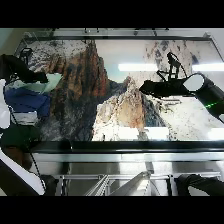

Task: Fold the shirts.

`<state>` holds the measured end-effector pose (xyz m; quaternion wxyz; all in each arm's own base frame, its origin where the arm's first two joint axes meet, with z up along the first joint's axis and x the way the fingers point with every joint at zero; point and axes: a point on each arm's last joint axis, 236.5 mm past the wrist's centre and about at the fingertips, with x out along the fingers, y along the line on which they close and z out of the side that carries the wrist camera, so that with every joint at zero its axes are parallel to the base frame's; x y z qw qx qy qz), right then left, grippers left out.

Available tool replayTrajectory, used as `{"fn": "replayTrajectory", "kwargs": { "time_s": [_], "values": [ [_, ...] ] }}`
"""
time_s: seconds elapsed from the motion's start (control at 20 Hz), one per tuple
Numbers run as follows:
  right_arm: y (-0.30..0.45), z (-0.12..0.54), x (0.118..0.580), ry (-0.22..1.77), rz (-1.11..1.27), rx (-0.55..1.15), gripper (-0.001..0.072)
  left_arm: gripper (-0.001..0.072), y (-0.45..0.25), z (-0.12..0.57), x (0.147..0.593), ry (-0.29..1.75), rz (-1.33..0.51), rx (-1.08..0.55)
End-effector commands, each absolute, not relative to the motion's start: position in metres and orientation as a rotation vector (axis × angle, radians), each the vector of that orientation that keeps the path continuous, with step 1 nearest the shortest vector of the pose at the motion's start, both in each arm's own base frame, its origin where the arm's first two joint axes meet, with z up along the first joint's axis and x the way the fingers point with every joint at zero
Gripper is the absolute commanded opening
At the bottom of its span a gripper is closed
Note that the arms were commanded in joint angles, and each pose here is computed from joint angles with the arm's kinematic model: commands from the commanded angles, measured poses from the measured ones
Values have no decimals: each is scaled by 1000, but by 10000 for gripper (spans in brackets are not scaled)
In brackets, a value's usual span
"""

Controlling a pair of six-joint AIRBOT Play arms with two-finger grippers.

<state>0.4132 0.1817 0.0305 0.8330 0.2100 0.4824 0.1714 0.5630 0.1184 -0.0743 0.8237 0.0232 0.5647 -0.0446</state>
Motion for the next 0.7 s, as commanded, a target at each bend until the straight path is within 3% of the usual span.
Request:
{"fn": "replayTrajectory", "kwargs": {
  "time_s": [0.0, 0.15, 0.3, 0.35, 0.4, 0.45, 0.55, 0.65],
  "values": [
    [181, 30, 413, 1027, 361, 447, 449, 720, 129, -103, 544, 1314, -85, 91],
    [181, 30, 413, 1027, 361, 447, 449, 720, 123, -121, 541, 1339, -94, 113],
    [181, 30, 413, 1027, 362, 447, 449, 709, 127, -138, 535, 1393, -72, 256],
    [181, 30, 413, 1027, 362, 448, 449, 623, 124, -141, 535, 1402, -73, 269],
    [181, 30, 412, 1028, 362, 447, 449, 377, 121, -142, 535, 1402, -78, 272],
    [181, 30, 412, 1028, 362, 447, 449, -4, 115, -140, 536, 1403, -87, 282],
    [181, 30, 413, 1027, 362, 447, 447, 18, 102, -128, 540, 1404, -101, 282],
    [181, 30, 413, 1027, 362, 447, 433, 20, 64, -91, 560, 1302, -152, 169]
  ]
}}
